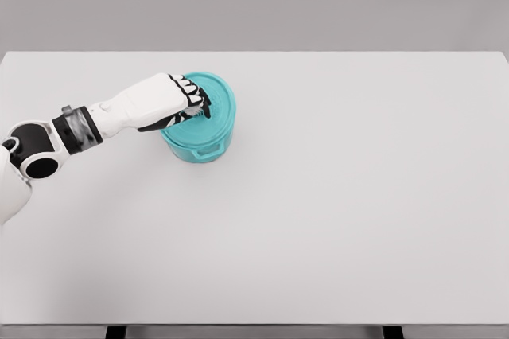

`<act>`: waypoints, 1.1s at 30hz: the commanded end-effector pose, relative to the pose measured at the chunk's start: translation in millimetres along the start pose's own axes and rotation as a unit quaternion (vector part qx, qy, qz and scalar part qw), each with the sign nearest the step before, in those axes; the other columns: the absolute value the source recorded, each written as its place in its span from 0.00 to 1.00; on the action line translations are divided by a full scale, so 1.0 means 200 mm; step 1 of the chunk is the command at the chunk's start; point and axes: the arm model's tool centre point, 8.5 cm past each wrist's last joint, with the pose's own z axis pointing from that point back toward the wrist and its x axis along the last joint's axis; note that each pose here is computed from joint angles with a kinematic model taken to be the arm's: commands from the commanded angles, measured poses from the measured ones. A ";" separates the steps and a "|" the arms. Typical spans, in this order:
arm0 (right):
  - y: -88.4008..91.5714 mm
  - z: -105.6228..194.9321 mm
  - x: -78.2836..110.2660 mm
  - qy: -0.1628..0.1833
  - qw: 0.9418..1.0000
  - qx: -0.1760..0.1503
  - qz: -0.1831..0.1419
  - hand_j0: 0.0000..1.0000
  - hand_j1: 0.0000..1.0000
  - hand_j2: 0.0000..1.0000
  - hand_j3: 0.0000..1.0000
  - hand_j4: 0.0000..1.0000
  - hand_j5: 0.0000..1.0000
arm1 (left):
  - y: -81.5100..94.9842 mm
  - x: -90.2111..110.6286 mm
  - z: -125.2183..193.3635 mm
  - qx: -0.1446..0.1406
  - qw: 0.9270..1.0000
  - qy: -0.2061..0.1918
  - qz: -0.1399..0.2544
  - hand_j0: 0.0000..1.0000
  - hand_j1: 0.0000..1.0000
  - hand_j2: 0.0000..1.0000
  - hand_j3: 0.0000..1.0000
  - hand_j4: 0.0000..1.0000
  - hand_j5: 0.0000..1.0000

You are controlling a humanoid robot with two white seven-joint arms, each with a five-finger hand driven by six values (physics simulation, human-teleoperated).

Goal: Cover the pot with left arm

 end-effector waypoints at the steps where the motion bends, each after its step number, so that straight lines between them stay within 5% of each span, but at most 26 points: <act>1: 0.00 0.00 0.00 0.000 1.000 0.000 0.000 1.00 1.00 1.00 1.00 1.00 1.00 | 0.00 0.00 0.00 0.001 1.000 0.000 0.002 0.56 0.56 0.56 0.56 0.56 0.56; 33: 0.00 0.00 0.00 0.000 1.000 0.000 0.000 1.00 1.00 1.00 1.00 1.00 1.00 | -0.01 -0.01 0.01 -0.002 1.000 0.004 0.003 0.65 0.65 0.65 0.65 0.65 0.65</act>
